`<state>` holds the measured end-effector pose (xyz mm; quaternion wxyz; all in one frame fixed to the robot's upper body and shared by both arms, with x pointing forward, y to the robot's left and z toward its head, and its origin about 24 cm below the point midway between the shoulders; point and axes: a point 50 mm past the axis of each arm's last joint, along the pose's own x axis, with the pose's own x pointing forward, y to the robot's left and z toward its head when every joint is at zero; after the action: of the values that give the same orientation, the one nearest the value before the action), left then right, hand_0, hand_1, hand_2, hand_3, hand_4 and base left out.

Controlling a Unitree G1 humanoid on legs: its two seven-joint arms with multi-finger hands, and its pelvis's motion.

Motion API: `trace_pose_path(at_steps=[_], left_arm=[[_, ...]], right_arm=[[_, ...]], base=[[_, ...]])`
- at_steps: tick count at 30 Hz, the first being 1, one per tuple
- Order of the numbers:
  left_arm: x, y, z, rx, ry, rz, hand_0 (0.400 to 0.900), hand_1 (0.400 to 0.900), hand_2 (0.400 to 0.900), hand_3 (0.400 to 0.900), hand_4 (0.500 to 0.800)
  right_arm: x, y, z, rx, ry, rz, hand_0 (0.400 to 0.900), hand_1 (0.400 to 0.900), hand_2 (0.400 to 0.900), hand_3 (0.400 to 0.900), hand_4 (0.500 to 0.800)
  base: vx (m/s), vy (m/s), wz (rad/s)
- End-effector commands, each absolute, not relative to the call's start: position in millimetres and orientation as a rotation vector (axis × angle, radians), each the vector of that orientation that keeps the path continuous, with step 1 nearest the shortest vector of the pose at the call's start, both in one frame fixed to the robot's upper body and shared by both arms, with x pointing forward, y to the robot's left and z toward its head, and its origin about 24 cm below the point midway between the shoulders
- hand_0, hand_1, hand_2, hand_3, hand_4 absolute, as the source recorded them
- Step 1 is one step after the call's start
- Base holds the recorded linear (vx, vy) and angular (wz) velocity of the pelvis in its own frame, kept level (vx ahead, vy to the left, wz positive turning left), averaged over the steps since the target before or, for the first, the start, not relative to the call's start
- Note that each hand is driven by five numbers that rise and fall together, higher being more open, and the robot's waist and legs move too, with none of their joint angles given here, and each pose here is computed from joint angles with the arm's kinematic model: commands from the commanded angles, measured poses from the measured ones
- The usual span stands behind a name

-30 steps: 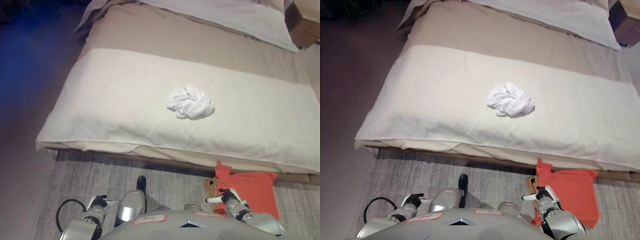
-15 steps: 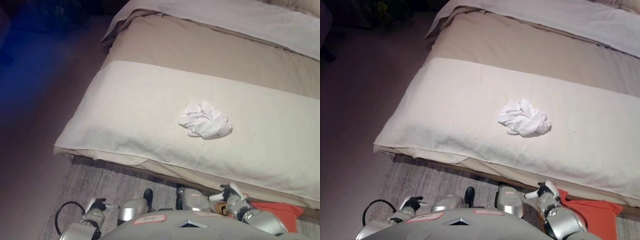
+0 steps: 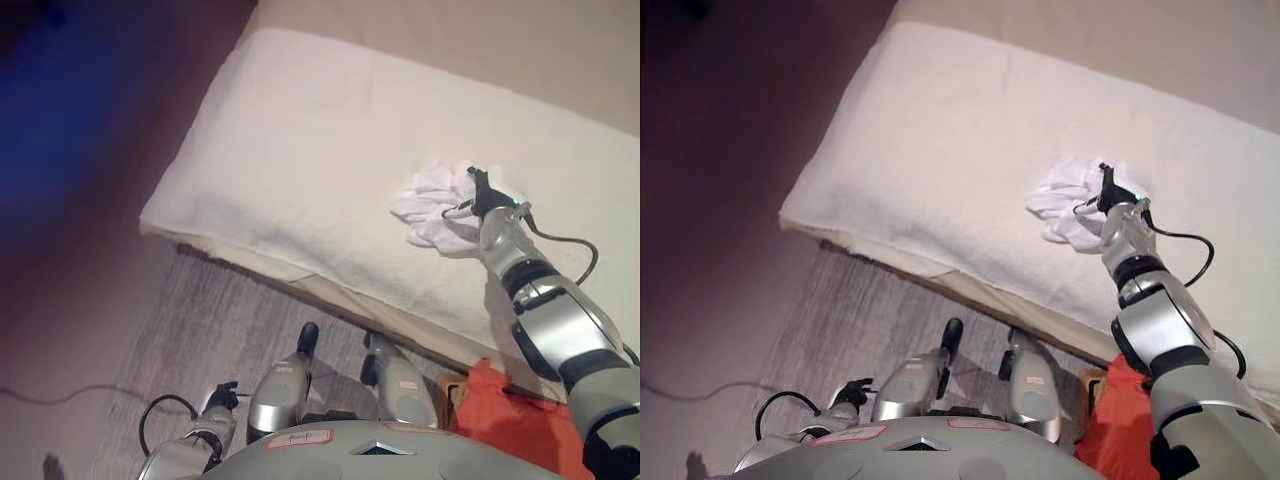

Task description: Put the clothes on the bed into the basket.

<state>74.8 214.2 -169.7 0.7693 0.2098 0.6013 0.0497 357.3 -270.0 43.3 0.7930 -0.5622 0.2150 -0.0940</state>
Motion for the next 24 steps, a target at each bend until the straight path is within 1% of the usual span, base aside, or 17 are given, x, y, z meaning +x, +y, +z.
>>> trace_pose_path(at_steps=[1,6,12,18,23,24], left_arm=[[65,231,-168,0.499,1.347,0.176,0.900,0.900,0.900,0.900,0.800],[68,224,-169,0.474,1.324,0.176,0.900,0.900,0.900,0.900,0.800],[72,212,-170,0.433,1.293,0.160,0.900,0.900,0.900,0.900,0.800],[81,206,-169,0.393,1.259,0.161,0.900,0.900,0.900,0.900,0.800],[88,202,-168,0.363,1.234,0.161,0.900,0.900,0.900,0.900,0.800],[89,201,-168,0.356,1.233,0.162,0.900,0.900,0.900,0.900,0.800]], right_arm=[[374,-296,100,-1.279,0.410,-0.374,0.900,0.900,0.900,0.900,0.800],[375,-315,127,-1.322,0.404,-0.453,0.900,0.900,0.900,0.900,0.800],[364,-347,147,-1.374,0.454,-0.533,0.900,0.900,0.900,0.900,0.800],[358,-364,165,-1.424,0.469,-0.569,0.900,0.900,0.900,0.900,0.800],[362,-365,184,-1.426,0.425,-0.580,0.900,0.900,0.900,0.900,0.800],[362,-365,185,-1.423,0.416,-0.575,0.594,0.594,0.594,0.594,0.616]], base=[[-0.051,-0.007,0.13],[-0.037,0.000,0.07],[-0.040,-0.004,0.13],[-0.040,0.010,-0.02],[-0.054,0.004,-0.08],[-0.037,0.001,-0.07]])
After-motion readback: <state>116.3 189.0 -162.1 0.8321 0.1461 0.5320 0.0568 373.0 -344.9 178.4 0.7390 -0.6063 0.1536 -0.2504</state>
